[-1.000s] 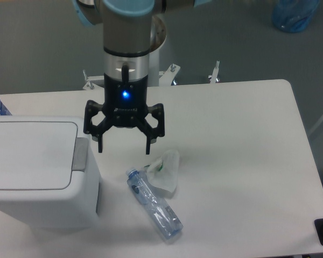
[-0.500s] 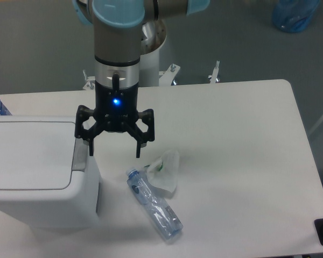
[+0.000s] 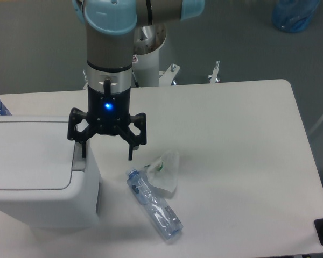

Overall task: Open the trash can
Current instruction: 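Press the gripper fingers on the lid edge to flip the lid open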

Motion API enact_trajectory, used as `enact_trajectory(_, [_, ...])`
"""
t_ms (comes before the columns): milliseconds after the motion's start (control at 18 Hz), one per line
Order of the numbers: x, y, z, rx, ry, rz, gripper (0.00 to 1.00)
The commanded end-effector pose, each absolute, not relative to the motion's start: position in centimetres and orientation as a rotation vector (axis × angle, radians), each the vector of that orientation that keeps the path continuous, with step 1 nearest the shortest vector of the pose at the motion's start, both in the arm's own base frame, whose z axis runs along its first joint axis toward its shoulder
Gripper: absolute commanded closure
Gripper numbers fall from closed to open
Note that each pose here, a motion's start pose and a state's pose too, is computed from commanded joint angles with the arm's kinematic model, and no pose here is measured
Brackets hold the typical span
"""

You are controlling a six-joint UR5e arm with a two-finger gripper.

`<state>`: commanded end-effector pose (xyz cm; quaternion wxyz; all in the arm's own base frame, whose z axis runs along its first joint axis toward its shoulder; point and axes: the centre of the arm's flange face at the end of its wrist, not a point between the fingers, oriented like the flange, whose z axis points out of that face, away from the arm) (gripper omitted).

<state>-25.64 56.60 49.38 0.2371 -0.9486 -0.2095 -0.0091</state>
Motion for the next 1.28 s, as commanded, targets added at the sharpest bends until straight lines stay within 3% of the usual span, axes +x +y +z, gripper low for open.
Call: enact_trajectory(1278, [-25.22,56.64,48.58,-2.615,-0.574,-0.035,0.00])
